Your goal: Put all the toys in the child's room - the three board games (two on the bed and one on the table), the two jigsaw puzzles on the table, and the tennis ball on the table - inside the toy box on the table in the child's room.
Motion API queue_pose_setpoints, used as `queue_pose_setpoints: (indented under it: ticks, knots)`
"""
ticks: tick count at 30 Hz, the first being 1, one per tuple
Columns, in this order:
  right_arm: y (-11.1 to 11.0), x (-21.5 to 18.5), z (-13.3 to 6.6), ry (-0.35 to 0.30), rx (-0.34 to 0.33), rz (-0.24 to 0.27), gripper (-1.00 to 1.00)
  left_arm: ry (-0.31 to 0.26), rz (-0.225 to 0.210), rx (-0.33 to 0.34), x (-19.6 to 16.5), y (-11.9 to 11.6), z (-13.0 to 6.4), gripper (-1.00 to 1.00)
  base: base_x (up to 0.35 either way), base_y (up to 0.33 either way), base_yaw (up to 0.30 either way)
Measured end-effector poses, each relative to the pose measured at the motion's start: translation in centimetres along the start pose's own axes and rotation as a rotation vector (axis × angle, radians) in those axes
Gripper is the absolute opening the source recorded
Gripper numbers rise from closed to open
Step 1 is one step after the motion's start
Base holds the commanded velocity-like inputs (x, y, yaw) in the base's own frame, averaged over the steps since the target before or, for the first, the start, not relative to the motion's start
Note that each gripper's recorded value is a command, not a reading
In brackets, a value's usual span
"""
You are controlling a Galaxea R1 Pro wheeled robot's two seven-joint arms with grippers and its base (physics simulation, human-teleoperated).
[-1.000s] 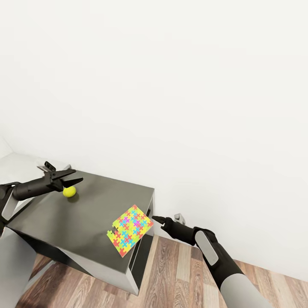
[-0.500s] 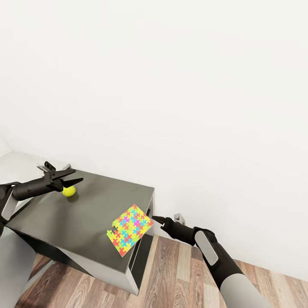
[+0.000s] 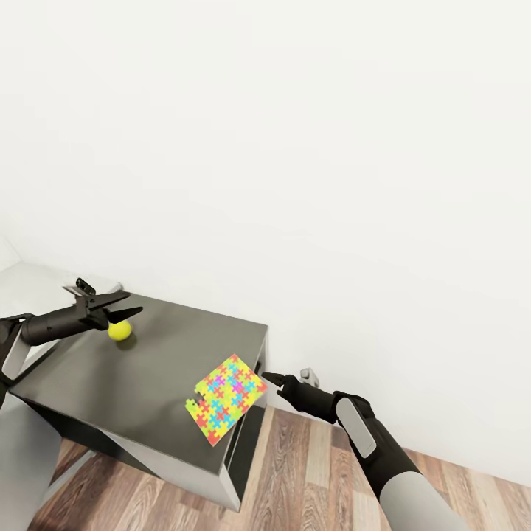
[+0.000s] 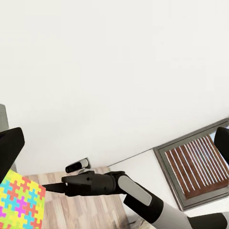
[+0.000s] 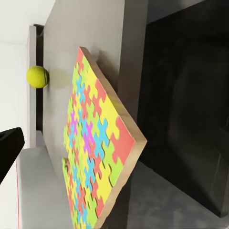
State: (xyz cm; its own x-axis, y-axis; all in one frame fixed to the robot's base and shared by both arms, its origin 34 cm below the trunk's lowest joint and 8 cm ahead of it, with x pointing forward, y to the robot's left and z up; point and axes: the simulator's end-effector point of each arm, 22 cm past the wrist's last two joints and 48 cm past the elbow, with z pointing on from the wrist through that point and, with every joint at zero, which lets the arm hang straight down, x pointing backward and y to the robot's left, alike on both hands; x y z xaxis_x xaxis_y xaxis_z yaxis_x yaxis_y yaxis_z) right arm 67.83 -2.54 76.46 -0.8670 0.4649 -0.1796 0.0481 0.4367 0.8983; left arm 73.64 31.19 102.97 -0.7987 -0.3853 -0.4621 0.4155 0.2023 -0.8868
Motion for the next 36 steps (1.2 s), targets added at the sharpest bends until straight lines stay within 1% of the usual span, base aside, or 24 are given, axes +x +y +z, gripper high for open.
queue_pose_setpoints:
  ticks: [15, 24, 36]
  knots:
    - [0.11, -0.04, -0.03, -0.001, -0.001, -0.002, 1.00, -0.002, 0.003, 0.000, -0.11, -0.14, -0.10, 1.00, 0.005, 0.006, 0.027]
    - [0.09, -0.04, -0.02, -0.001, -0.001, -0.002, 1.00, -0.002, 0.003, 0.000, -0.11, -0.12, -0.09, 1.00, -0.104, 0.042, 0.001]
    - [0.14, -0.02, -0.02, 0.000, -0.001, -0.003, 1.00, -0.003, 0.004, -0.001, -0.14, -0.17, -0.15, 1.00, -0.016, 0.008, 0.000]
